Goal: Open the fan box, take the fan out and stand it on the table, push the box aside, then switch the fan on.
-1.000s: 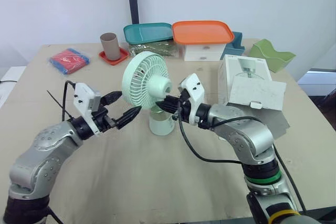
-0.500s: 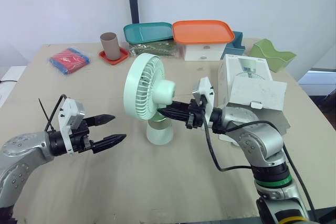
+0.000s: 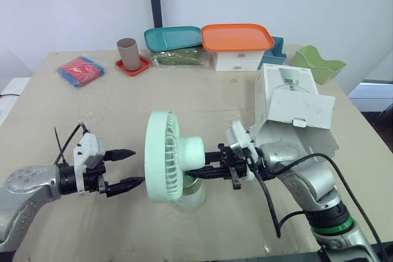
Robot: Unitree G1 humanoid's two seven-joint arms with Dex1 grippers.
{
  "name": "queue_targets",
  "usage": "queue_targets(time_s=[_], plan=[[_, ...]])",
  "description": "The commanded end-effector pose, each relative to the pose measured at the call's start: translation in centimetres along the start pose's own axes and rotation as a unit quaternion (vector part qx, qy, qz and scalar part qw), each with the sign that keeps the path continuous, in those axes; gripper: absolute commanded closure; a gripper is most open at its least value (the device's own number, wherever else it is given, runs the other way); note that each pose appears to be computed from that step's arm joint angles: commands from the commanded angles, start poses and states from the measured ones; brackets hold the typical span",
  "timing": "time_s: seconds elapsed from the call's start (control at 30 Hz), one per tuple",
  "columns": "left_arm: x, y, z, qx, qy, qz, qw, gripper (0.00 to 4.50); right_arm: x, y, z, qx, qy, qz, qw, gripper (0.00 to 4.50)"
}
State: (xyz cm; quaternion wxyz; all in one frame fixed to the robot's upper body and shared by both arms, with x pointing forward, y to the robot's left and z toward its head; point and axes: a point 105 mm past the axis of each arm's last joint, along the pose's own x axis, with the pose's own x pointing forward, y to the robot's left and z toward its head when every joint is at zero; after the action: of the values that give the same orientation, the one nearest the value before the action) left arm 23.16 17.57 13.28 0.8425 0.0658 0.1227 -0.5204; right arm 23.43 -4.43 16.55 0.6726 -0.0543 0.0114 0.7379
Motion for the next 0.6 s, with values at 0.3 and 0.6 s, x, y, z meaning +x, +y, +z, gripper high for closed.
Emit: queue_targets(time_s=[0.3, 0.6], plan=[[1.7, -1.7, 0.1, 0.019, -0.010, -0.039, 0.999, 1.00, 0.4, -1.1, 2.2, -0.058, -0.046, -0.008, 0.997, 4.00], [2.3, -1.9, 0.3, 0.015, -0.021, -0.044, 0.999, 4.36, 0.8, -1.1, 2.1, -0.056, -0.050, -0.009, 0.997, 4.00]])
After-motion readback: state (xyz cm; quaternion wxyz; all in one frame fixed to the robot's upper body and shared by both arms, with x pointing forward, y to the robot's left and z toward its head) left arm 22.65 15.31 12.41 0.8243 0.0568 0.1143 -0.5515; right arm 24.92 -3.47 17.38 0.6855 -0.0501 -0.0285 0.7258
